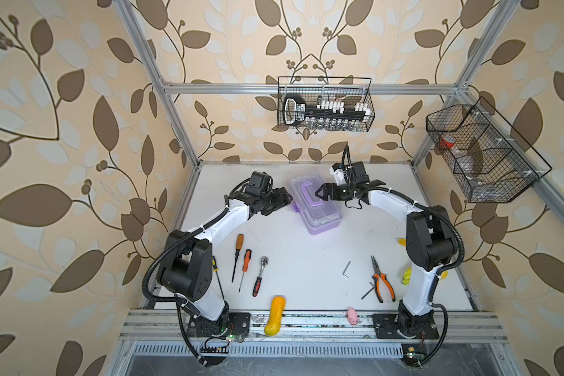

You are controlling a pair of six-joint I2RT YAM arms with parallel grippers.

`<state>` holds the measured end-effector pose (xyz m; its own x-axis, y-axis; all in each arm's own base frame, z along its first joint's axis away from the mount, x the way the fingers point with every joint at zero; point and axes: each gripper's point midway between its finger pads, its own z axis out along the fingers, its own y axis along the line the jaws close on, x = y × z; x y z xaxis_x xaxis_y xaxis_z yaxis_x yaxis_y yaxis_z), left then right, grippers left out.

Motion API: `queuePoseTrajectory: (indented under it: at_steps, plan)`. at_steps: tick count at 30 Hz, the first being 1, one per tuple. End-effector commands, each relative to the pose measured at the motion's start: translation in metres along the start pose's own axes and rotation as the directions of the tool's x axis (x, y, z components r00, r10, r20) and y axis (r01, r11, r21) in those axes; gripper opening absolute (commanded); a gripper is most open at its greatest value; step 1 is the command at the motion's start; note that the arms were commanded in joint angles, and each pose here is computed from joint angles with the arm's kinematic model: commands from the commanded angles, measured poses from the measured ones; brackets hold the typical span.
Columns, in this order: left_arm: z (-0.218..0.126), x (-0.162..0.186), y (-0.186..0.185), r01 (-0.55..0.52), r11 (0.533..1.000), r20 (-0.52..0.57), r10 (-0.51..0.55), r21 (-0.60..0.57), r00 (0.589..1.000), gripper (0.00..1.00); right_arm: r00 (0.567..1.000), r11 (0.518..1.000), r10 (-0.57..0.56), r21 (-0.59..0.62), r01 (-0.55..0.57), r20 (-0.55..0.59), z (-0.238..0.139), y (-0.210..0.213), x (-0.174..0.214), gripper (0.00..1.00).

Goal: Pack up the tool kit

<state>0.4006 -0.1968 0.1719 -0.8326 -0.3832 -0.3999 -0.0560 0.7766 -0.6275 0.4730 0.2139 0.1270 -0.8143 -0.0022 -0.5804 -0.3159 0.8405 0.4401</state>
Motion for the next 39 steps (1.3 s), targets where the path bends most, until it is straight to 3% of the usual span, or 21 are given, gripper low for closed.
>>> queuePoseTrajectory:
  at_steps: [1,8,11,13,18,26,39]
  plan:
    - [-0.012,-0.002,0.010,-0.031,0.997,0.039,0.034,-0.065,0.999,0.77,1.000,1.000,-0.026,0.014,0.026,0.001,-0.020,0.018,0.001,0.99]
    - [-0.011,-0.003,0.005,-0.017,1.000,0.036,0.018,-0.023,0.999,0.76,0.996,0.998,-0.041,0.052,0.037,0.080,-0.053,0.034,-0.014,1.00]
    - [-0.006,-0.006,-0.003,-0.015,1.000,0.032,0.014,0.018,0.999,0.63,0.992,0.998,-0.051,0.039,0.046,0.119,-0.068,0.046,-0.022,0.95]
    - [0.000,-0.009,-0.010,-0.014,0.999,0.023,0.013,0.046,1.000,0.56,0.990,0.998,-0.067,0.020,0.065,0.122,-0.070,0.057,-0.023,0.87]
    - [0.015,-0.025,-0.032,-0.015,0.994,0.006,0.015,0.111,1.000,0.54,0.993,0.995,-0.098,-0.019,0.100,0.060,-0.054,0.079,-0.011,0.72]
    - [0.039,-0.044,-0.039,-0.017,0.994,0.005,0.017,0.110,1.000,0.55,0.987,0.988,-0.156,-0.030,0.155,-0.034,-0.024,0.093,0.002,0.72]
    - [0.069,-0.051,-0.042,0.004,0.988,-0.005,-0.003,0.152,1.000,0.52,0.985,0.990,-0.133,-0.050,0.129,-0.108,0.015,0.089,0.009,0.70]
